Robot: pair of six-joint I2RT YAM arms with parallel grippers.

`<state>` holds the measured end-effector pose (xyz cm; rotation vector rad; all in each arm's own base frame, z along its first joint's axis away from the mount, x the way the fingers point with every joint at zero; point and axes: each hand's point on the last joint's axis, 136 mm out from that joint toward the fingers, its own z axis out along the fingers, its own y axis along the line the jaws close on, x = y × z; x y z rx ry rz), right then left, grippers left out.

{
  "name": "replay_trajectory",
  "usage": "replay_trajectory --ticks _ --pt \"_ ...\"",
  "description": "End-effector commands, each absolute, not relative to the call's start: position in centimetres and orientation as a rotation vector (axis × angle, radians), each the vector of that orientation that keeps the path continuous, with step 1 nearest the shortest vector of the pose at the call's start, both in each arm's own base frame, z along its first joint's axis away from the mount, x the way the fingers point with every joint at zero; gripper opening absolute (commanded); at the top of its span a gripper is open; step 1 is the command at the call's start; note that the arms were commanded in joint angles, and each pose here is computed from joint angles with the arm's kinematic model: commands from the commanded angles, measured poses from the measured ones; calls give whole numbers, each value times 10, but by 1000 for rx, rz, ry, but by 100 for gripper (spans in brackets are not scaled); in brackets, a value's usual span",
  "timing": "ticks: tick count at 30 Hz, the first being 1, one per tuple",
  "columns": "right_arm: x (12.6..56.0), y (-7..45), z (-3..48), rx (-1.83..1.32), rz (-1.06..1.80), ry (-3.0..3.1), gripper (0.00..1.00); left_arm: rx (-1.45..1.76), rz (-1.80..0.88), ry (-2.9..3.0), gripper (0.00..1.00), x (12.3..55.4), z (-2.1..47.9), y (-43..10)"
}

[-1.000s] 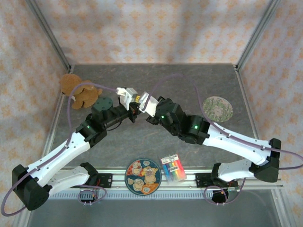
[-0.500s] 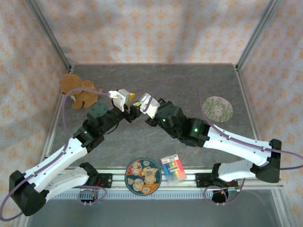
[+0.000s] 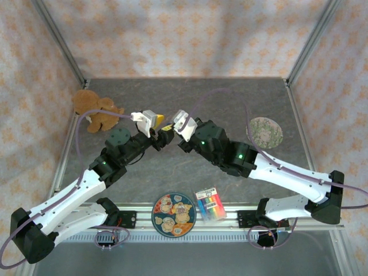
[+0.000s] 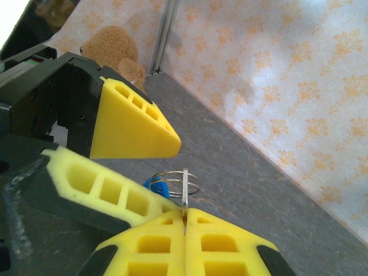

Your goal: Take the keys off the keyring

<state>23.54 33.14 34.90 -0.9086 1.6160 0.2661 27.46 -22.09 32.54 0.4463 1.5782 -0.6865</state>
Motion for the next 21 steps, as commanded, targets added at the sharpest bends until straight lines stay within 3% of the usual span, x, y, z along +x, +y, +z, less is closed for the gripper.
replay_trajectory --ticks 1,5,21 --pt "244 338 354 -849 307 1614 0 679 -909 1413 64 223 357 -259" --pt "246 330 361 -836 285 1620 0 692 -893 1427 58 222 355 -258" --pt "261 302 372 -765 277 1649 0 624 -903 1474 62 220 345 -247"
